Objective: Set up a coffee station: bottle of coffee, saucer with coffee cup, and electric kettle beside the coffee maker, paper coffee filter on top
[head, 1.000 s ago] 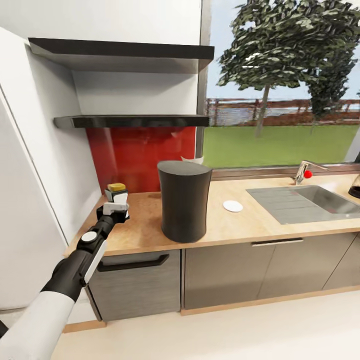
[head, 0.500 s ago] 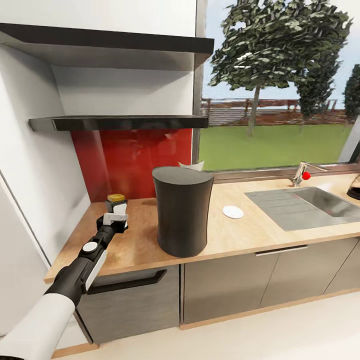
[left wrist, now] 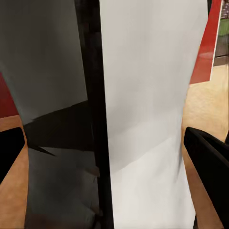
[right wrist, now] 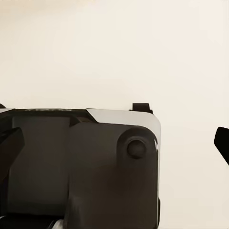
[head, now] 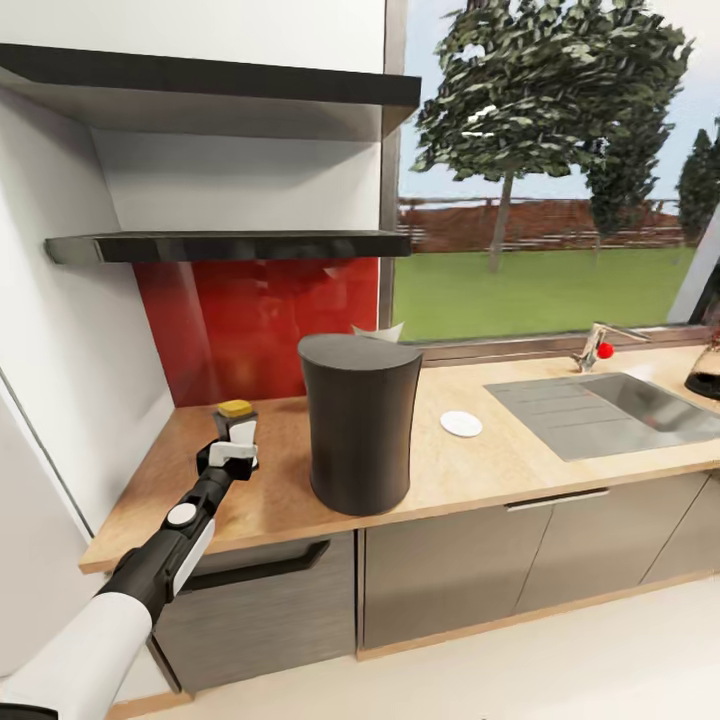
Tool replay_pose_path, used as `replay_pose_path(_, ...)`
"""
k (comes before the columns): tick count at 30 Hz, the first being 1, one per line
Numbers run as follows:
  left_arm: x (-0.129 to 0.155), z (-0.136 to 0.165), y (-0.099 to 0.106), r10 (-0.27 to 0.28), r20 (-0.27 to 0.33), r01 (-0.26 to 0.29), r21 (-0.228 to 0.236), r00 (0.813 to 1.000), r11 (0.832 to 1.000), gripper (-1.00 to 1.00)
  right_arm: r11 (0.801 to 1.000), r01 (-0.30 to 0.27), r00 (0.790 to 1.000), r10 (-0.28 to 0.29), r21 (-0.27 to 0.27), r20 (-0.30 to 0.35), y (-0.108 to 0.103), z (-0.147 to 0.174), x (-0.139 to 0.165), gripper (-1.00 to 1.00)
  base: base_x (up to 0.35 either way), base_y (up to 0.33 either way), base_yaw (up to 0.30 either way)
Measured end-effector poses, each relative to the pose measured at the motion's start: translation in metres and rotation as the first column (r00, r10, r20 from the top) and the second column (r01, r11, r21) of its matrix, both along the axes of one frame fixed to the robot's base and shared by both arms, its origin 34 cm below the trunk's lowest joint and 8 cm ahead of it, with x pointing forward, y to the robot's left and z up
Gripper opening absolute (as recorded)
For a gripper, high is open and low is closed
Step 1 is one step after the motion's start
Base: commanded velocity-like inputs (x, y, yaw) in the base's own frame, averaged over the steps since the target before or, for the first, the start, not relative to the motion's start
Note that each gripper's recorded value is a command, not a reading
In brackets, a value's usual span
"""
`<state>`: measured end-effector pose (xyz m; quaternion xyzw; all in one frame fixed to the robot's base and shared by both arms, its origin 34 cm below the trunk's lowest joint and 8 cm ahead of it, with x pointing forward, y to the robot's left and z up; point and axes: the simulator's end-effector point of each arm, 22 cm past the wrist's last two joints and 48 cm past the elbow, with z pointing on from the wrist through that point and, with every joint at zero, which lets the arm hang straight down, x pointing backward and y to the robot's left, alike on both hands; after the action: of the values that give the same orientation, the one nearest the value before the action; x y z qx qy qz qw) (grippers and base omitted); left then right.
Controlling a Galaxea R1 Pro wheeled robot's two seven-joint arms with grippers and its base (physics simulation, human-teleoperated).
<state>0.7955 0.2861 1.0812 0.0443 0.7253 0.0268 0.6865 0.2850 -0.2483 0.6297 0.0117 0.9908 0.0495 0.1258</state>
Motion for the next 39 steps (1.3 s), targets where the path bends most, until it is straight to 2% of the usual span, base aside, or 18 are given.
replay_pose_path(7,-0.001,0.0,0.001,0.001,-0.001,-0.001,-0.003,1.0,1.0,-1.0,1.0,0.0,1.0,0.0,0.001,0.0,0.0,0.0,0.0,1.0,0.277,0.081,-0.181)
replay_pose_path(12,-0.001,-0.002,0.001,0.001,-0.003,-0.001,-0.003,1.0,1.0,-1.0,1.0,0.0,1.0,0.0,0.0,0.0,0.0,0.0,0.0,1.0,0.052,0.016,-0.008)
replay_pose_path(20,-0.011,-0.026,0.0,0.001,-0.043,-0.001,0.0,0.999,1.0,-1.0,1.0,0.0,1.0,0.0,0.0,0.0,0.0,0.0,0.0,1.0,0.012,0.001,-0.085)
replay_pose_path(36,-0.013,-0.029,0.001,0.002,-0.047,-0.002,-0.004,0.999,1.0,-1.0,1.0,-0.001,1.0,0.001,0.002,-0.002,0.002,0.0,0.0,1.0,0.13,0.0,-0.023)
replay_pose_path(39,-0.02,-0.04,0.0,0.0,-0.056,0.0,-0.002,0.998,1.0,-1.0,1.0,-0.002,1.0,0.002,0.003,-0.002,0.002,0.0,0.0,1.0,0.013,0.0,0.0)
